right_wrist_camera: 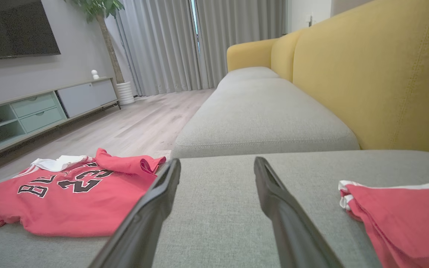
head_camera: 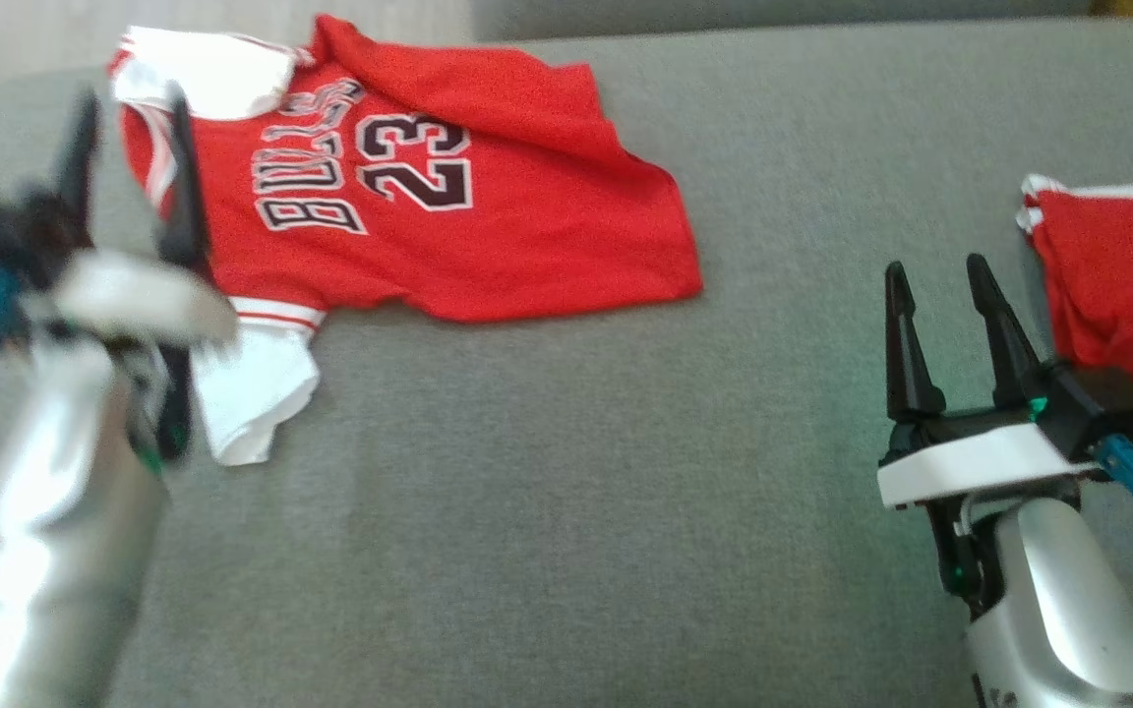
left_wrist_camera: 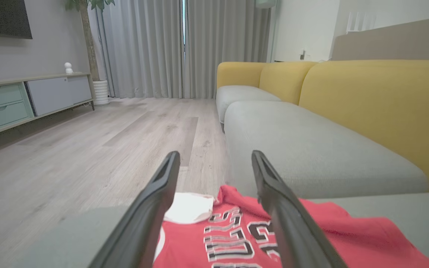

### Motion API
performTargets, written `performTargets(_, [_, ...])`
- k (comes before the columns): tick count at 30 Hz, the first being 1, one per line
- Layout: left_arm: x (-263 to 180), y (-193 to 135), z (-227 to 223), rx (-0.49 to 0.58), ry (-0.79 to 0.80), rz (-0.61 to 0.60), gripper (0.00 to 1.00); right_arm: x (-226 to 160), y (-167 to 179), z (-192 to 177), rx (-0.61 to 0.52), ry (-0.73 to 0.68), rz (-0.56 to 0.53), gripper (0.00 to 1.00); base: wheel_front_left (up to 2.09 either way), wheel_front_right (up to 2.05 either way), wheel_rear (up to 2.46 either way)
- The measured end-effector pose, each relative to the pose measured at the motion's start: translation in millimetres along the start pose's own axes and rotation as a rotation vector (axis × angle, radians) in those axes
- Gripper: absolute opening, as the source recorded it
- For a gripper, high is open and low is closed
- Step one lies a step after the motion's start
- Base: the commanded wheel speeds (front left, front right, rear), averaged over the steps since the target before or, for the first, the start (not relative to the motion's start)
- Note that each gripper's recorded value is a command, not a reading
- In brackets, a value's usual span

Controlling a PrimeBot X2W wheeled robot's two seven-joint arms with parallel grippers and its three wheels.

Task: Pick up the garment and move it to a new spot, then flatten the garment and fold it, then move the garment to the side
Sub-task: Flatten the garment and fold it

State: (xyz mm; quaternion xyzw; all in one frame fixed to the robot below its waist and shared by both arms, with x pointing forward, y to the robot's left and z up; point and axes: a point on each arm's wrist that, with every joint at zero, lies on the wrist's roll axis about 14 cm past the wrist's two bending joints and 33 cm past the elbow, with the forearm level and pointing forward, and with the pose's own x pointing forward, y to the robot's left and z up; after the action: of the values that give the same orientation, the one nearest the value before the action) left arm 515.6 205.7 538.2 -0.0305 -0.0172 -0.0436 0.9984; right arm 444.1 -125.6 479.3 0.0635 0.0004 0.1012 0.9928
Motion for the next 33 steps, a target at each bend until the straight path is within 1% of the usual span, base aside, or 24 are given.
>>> performTargets(4, [-47.3, -0.3, -25.0, 0.012, 0.047, 0.022, 1.00, -4.6, 7.0, 7.0, 0.003, -0.016, 0.013, 1.00, 0.00, 0.00, 0.00])
performTargets(8, [-91.0, -6.7, -52.7, 0.003, 0.108, 0.037, 1.00, -14.2, 12.4, 5.6, 0.019, -0.010, 0.021, 1.00, 0.00, 0.00, 0.00])
performTargets(12, [-117.6, -12.0, -68.3, 0.005, 0.139, 0.062, 1.00, -17.8, 15.6, 2.9, 0.028, -0.002, 0.027, 1.00, 0.00, 0.00, 0.00])
performTargets(15, [-123.4, -18.5, -70.1, 0.000, 0.137, 0.061, 1.00, -16.7, 17.5, 0.6, 0.029, 0.004, 0.033, 1.00, 0.00, 0.00, 0.00])
performTargets(21, [-121.2, -15.6, -64.9, -0.011, 0.113, 0.085, 1.00, -9.7, 27.7, -12.3, 0.015, 0.040, 0.068, 1.00, 0.00, 0.00, 0.00])
performTargets(26, [-123.0, -17.9, -72.7, -0.016, 0.131, 0.093, 1.00, 10.5, 47.9, -34.5, 0.000, 0.137, 0.135, 1.00, 0.00, 0.00, 0.00])
performTargets(29, [-123.7, -19.6, -76.3, -0.032, 0.139, 0.098, 1.00, 25.0, 63.0, -47.5, 0.013, 0.200, 0.177, 1.00, 0.00, 0.00, 0.00])
performTargets(33, [-122.9, -19.0, -79.0, -0.042, 0.145, 0.108, 1.00, 37.1, 72.6, -72.5, 0.056, 0.316, 0.194, 1.00, 0.00, 0.00, 0.00])
